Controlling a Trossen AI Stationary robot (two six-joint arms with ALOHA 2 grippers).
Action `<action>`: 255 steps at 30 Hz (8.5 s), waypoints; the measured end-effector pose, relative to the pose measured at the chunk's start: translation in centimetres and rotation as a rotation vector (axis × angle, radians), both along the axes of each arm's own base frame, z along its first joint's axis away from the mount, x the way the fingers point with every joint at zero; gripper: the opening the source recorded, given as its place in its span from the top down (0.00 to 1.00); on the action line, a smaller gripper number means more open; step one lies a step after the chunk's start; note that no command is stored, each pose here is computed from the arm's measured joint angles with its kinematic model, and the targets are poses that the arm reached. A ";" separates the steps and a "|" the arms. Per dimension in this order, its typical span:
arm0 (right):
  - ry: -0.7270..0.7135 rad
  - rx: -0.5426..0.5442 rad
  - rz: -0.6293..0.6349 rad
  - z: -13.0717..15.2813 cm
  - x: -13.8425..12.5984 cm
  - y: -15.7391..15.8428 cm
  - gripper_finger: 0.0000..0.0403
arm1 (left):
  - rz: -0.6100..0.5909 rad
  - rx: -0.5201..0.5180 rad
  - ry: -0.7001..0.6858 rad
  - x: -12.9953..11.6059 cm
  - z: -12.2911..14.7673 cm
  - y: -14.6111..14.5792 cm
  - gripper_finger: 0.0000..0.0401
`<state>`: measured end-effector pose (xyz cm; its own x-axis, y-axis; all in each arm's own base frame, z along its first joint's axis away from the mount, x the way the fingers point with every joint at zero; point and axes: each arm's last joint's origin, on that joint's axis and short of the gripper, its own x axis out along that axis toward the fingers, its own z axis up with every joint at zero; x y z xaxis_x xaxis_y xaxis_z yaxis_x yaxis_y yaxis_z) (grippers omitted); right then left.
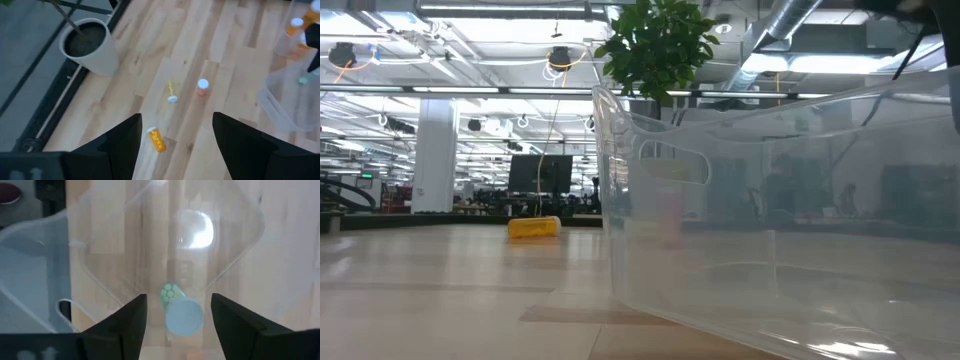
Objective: Pick and place medicine bottles into bin by pill shape (circle, oval)
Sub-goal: Put the blue green pill bottle into the left transparent bin, then put the red bottle into the left transparent bin
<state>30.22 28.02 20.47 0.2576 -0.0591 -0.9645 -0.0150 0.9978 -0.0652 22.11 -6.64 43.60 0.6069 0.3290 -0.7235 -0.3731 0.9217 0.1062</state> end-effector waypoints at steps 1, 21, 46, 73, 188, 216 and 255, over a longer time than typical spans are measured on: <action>-0.008 0.006 0.008 0.3 0.1 0.1 0.43 | -0.006 -0.009 0.004 0.0 0.0 0.0 0.41; -0.167 -0.101 0.038 12.0 0.7 -8.1 0.43 | -0.066 -0.019 -0.081 -1.9 0.7 -2.7 0.41; -0.074 -0.008 0.219 6.5 11.2 -22.3 0.32 | 0.063 -0.045 -0.230 -6.5 0.7 -5.9 0.26; -0.085 0.022 0.133 -0.1 11.0 -26.0 0.31 | 0.051 -0.044 -0.265 -7.0 0.8 -6.5 0.26; -0.250 0.177 -0.185 6.9 -1.0 -6.3 0.70 | -0.010 0.013 -0.228 -7.0 0.7 -6.6 0.26; -0.124 0.111 -0.195 0.8 1.2 -4.8 0.69 | -0.024 0.003 -0.210 -7.0 0.7 -6.6 0.26; -0.087 0.034 -0.152 -1.6 1.3 -4.0 0.69 | -0.006 -0.013 -0.219 -7.0 0.7 -6.6 0.26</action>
<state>31.50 24.00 18.91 0.3307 -0.0716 -0.9410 0.1405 0.9897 -0.0259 15.09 -13.25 44.30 0.7522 0.3159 -0.5783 -0.3801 0.9249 0.0109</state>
